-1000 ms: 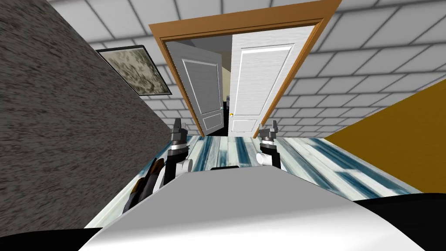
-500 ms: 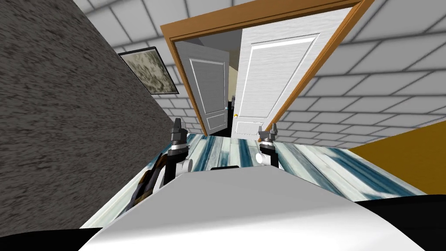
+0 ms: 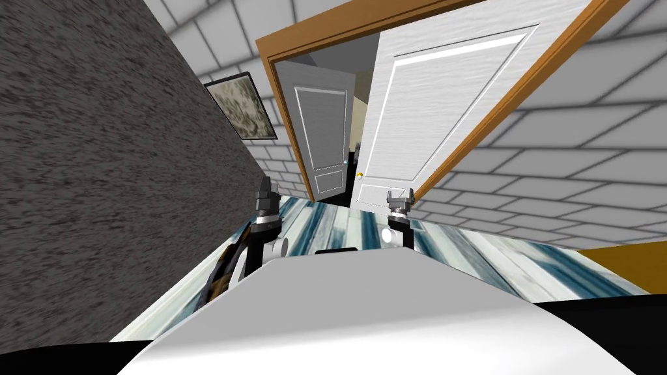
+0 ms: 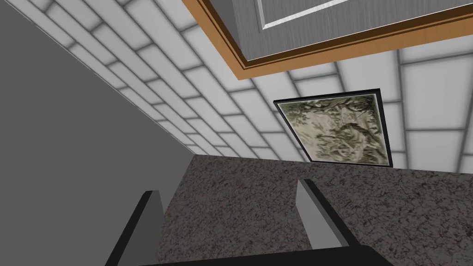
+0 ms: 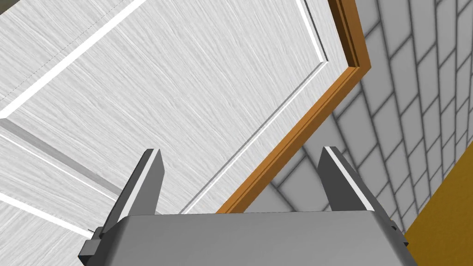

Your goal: Push the door open

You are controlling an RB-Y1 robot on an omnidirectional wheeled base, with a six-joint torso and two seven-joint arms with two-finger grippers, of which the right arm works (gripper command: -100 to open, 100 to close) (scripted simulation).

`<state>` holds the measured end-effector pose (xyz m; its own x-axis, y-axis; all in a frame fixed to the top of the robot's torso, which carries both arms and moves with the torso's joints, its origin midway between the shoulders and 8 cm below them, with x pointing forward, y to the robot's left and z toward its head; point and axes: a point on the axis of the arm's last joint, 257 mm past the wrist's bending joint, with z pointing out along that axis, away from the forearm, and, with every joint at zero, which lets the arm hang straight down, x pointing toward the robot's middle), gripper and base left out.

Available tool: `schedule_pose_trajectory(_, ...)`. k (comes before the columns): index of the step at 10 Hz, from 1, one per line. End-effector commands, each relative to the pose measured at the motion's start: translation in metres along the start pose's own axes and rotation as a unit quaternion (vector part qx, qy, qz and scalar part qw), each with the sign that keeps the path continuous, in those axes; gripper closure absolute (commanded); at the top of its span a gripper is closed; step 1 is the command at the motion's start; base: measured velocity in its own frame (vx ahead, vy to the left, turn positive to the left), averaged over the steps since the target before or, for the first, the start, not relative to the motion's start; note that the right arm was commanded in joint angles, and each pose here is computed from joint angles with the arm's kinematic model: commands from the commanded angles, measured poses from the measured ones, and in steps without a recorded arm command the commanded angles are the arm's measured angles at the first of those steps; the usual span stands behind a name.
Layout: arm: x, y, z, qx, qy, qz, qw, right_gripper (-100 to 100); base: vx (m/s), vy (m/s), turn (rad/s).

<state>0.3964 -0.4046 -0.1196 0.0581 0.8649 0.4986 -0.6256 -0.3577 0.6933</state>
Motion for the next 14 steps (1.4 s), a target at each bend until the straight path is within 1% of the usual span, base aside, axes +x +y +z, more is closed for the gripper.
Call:
schedule_pose_trajectory(1,-0.014,-0.005,-0.0023,-0.001,-0.015,0.02,0.9997,-100,0.065,-0.056,0.198)
schedule_pose_trajectory(4,-0.039,-0.015,-0.007,-0.003,-0.043,0.055,0.9975,-100,0.083,-0.069,0.216)
schedule_pose_trajectory(7,-0.063,-0.024,-0.0134,-0.008,-0.073,0.09,0.9933,-100,0.072,-0.063,0.203)
schedule_pose_trajectory(10,-0.086,-0.032,-0.0215,-0.015,-0.103,0.123,0.9869,-100,0.07,-0.079,0.199)
schedule_pose_trajectory(12,-0.101,-0.038,-0.0279,-0.02,-0.124,0.145,0.9815,-100,0.065,-0.064,0.204)
schedule_pose_trajectory(14,-0.116,-0.044,-0.0349,-0.027,-0.144,0.166,0.9752,-100,0.066,-0.08,0.199)
